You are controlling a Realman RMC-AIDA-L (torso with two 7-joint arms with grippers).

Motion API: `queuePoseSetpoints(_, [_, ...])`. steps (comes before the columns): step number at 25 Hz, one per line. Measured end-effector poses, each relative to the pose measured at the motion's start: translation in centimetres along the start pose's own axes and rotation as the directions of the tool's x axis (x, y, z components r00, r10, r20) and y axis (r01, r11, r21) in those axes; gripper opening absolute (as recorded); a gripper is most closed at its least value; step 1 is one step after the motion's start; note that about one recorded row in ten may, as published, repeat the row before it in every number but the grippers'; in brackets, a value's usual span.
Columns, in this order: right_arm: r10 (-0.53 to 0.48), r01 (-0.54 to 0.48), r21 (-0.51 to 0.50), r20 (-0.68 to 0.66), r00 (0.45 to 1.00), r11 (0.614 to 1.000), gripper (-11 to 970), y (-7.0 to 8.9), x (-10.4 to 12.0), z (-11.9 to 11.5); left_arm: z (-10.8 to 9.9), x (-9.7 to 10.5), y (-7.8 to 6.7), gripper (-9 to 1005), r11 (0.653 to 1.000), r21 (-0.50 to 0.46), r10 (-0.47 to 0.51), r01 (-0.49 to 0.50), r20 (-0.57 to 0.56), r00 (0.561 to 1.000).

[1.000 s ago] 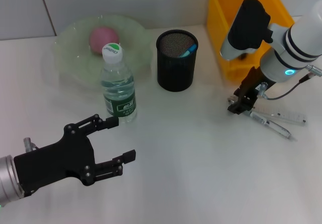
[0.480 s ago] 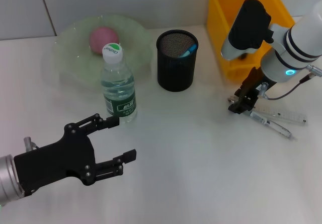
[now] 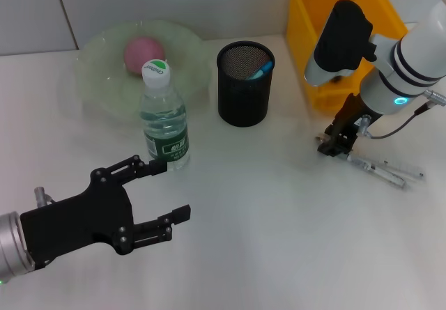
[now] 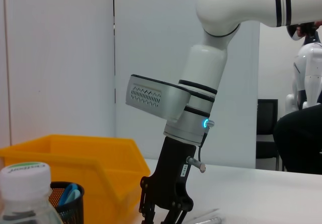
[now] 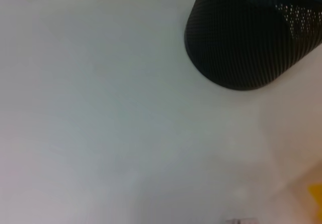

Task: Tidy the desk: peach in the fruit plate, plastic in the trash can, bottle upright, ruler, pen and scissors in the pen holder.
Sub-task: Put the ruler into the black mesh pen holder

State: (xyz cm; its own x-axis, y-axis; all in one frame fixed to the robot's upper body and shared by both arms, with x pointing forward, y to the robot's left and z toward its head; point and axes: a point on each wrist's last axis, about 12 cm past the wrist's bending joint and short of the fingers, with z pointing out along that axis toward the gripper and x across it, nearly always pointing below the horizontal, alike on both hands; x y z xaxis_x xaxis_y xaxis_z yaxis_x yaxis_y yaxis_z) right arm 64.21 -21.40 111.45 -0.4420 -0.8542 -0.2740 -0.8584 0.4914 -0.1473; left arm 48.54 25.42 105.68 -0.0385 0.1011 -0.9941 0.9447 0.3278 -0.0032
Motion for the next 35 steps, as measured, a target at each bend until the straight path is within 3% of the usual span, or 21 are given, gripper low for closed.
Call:
queuePoseSetpoints(8, [-0.012, 0.012, 0.006, 0.000, 1.000, 1.000, 328, -0.1, -0.1, -0.3, 0.1, -0.2, 0.0, 771, 1.000, 0.009, 0.003, -0.003, 0.010, 1.000])
queuePoseSetpoints(13, [-0.022, 0.022, 0.007, 0.003, 1.000, 1.000, 204, -0.1, -0.3, -0.5, 0.1, -0.2, 0.0, 770, 1.000, 0.009, 0.002, -0.002, 0.010, 1.000])
queuePoseSetpoints(18, [-0.026, 0.026, 0.006, 0.004, 1.000, 1.000, 148, -0.1, -0.4, -0.6, 0.1, -0.2, 0.0, 770, 1.000, 0.008, 0.002, -0.002, 0.011, 1.000])
queuePoseSetpoints(35, [-0.045, 0.045, 0.025, 0.006, 0.999, 0.999, 4, -0.1, -0.5, -1.2, -0.1, -0.1, -0.1, 769, 1.000, 0.003, -0.001, 0.001, 0.011, 1.000])
